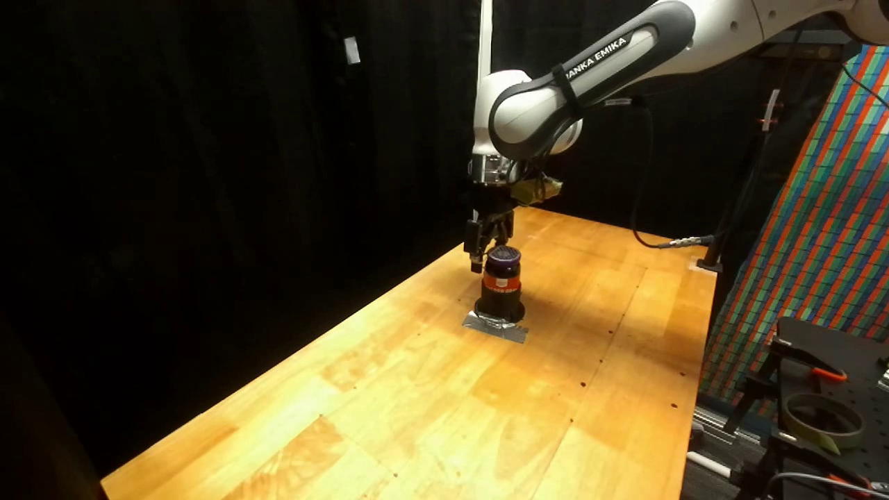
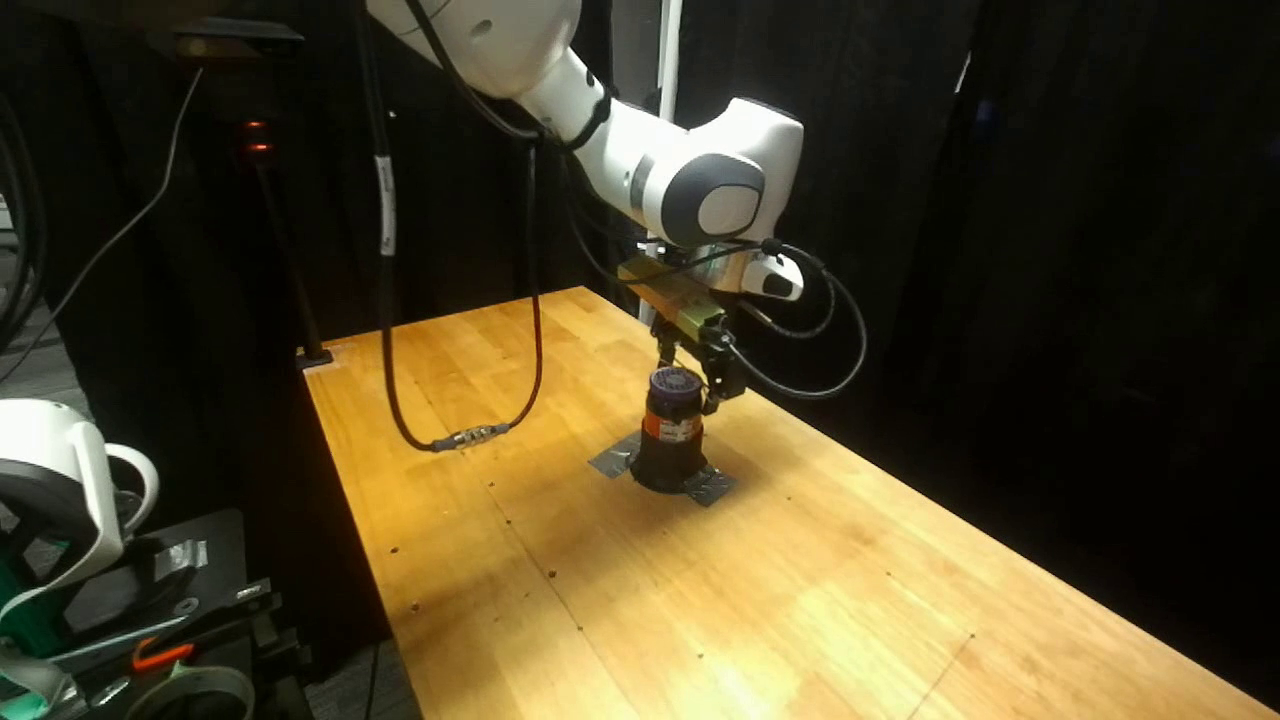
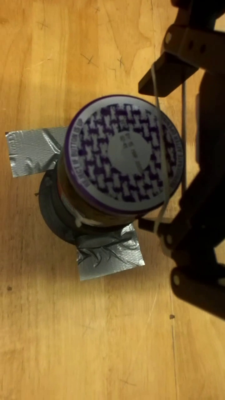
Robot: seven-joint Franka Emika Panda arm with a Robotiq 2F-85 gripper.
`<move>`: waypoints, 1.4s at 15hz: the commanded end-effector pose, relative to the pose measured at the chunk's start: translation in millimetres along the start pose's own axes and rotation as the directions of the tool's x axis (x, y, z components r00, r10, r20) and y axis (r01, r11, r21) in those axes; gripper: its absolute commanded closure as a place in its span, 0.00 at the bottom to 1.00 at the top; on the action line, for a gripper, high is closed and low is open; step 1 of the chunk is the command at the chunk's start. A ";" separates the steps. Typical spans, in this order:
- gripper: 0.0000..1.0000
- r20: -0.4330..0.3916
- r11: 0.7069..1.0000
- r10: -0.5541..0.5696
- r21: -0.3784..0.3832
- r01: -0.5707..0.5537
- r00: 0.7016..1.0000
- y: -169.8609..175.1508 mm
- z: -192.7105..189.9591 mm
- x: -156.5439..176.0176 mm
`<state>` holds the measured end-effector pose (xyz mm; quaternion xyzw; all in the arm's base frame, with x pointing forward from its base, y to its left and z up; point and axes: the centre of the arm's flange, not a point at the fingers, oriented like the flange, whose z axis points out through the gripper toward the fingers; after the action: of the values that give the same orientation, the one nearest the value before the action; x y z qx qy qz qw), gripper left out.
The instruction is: Put the rubber band on the cup
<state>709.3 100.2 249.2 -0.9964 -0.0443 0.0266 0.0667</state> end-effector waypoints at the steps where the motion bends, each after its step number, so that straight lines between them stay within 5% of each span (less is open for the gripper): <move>1: 0.00 0.085 0.995 -0.061 -0.074 0.068 0.995 -7.8 4.8 0.4; 5: 0.00 0.166 0.981 -0.121 -0.130 0.144 0.979 -18.9 9.5 -22.3; 15: 0.00 0.152 0.945 -0.207 -0.224 0.238 0.966 -32.3 -7.2 -112.7; 20: 0.00 -0.007 0.934 -0.253 -0.262 0.243 0.967 -31.0 2.7 -161.1; 21: 0.25 -0.055 0.930 -0.268 -0.274 0.243 0.962 -30.9 4.2 -168.4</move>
<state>597.3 123.6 254.5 -0.9839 -0.1710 0.0179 -0.0479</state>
